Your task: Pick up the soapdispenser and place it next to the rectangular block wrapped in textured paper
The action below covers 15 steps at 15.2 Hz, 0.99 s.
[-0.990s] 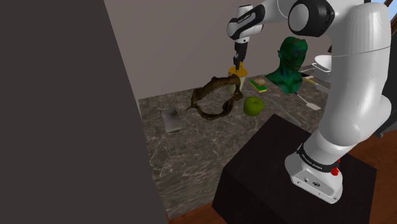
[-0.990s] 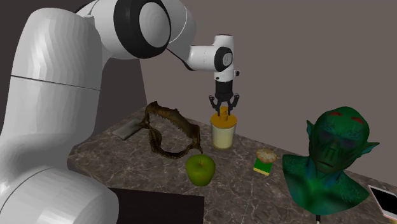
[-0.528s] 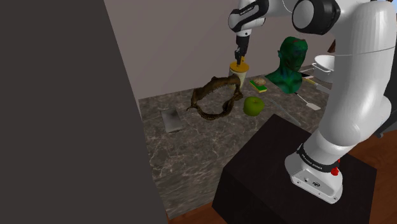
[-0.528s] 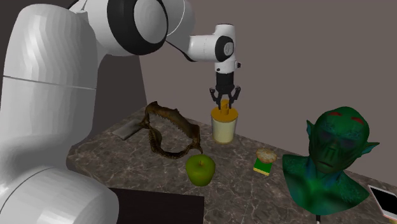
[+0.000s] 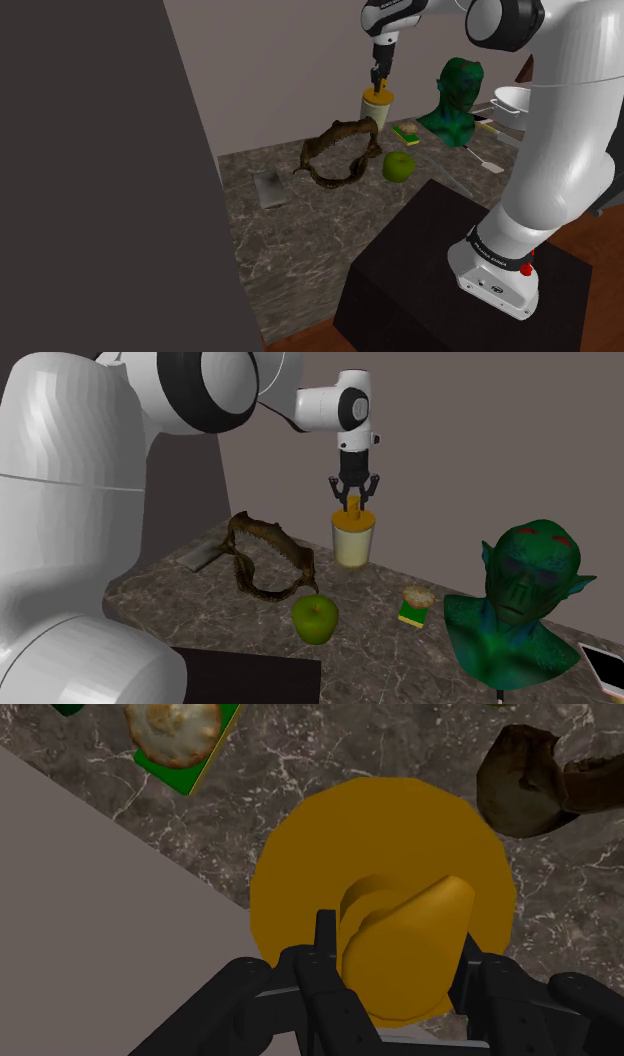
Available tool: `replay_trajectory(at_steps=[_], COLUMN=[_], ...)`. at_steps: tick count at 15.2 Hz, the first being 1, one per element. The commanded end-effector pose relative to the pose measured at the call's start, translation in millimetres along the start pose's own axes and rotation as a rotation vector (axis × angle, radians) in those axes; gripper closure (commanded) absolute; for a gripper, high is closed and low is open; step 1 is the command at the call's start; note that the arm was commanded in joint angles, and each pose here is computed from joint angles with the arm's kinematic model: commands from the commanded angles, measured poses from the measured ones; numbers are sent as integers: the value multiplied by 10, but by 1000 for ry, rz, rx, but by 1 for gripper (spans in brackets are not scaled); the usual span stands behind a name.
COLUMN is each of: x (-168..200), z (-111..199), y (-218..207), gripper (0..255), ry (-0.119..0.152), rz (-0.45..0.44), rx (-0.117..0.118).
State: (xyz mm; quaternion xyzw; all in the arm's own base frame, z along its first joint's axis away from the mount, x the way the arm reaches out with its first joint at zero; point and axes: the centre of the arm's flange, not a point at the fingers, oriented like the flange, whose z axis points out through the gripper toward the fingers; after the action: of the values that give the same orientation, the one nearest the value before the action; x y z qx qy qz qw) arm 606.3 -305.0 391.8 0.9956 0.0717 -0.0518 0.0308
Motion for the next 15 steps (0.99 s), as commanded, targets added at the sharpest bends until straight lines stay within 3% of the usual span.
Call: replay_trajectory(at_steps=[1,15], x=[-9,-89], z=[-111,-844], y=[18,58], gripper=[255,255], ry=[0,0], rz=[0,0], rx=[0,0])
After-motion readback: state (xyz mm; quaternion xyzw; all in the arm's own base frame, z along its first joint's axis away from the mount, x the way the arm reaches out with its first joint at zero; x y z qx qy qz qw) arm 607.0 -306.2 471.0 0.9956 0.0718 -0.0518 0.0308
